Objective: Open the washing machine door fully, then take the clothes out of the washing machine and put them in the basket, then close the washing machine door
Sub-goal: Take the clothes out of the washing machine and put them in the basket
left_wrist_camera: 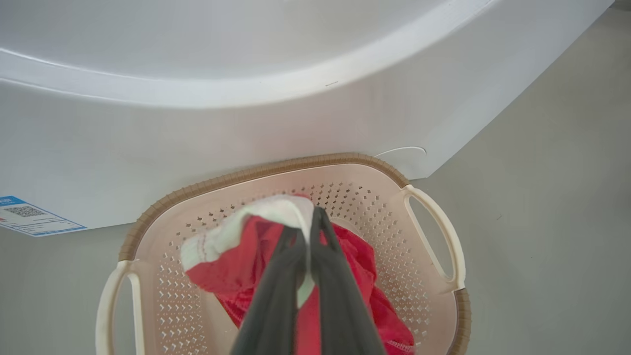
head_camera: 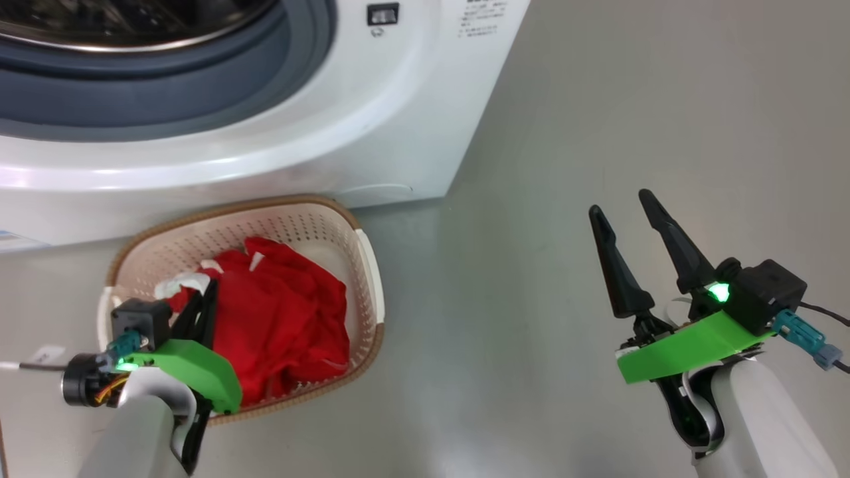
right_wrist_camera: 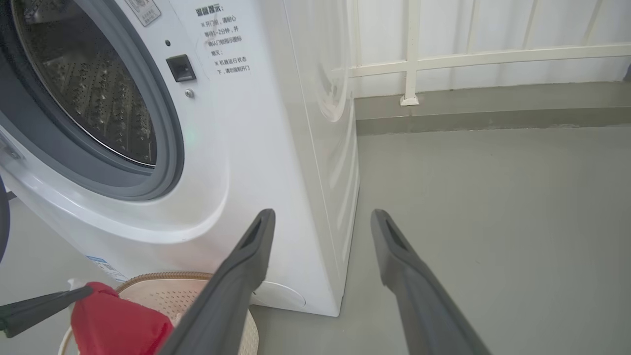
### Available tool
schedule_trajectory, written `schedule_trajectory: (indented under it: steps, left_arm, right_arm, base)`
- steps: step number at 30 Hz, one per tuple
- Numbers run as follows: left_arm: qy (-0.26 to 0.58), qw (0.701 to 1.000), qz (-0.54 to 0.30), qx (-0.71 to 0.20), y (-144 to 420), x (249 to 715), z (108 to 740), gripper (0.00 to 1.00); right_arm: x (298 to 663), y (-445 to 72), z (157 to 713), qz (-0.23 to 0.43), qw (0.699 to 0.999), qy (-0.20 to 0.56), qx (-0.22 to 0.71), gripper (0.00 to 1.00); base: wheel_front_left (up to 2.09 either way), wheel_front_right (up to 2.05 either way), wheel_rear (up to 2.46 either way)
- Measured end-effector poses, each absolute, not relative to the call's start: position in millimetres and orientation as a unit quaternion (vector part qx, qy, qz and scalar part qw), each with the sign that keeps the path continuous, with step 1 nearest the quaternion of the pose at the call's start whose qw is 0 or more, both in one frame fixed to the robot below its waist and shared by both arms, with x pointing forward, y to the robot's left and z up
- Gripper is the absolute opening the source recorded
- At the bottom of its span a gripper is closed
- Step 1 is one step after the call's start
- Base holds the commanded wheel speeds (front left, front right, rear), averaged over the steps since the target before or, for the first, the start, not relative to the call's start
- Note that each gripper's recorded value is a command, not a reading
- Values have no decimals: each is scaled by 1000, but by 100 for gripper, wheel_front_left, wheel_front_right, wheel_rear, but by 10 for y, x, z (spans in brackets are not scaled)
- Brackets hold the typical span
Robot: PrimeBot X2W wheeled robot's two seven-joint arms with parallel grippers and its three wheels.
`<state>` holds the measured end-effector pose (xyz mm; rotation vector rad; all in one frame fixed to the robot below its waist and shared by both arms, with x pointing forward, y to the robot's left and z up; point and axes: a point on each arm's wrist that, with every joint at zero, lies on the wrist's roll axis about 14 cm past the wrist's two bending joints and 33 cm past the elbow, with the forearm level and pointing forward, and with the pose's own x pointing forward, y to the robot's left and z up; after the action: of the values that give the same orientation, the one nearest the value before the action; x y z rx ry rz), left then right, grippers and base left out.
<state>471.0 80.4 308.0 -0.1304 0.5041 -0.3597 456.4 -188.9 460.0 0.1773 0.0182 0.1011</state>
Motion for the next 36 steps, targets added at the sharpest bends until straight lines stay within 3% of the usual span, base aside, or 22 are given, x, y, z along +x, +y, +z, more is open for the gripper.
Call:
schedule_trajectory:
  steps: [17, 20, 21, 22, 36]
  left_arm:
    - [399, 889, -225, -26, 604, 4632, 2130, 0]
    - [416, 882, -217, -36, 615, 4607, 2034, 49]
    - [418, 881, -218, -35, 619, 4615, 2021, 96]
    - [418, 882, -217, -37, 622, 4632, 2019, 100]
    - [374, 903, -199, -66, 693, 4767, 2380, 100]
  right_arm:
    - [4754, -1907, 4251, 39, 995, 40, 87, 100]
    - [4740, -1932, 4197, 35, 995, 47, 86, 100]
    - [4736, -1940, 4187, 33, 995, 49, 86, 100]
    - [4733, -1944, 4183, 32, 995, 49, 86, 100]
    - [4718, -1945, 4391, 38, 995, 28, 83, 100]
  base:
    - [0, 0, 0]
    - [0, 0, 0]
    - [0, 0, 0]
    - [0, 0, 0]
    - [0, 0, 0]
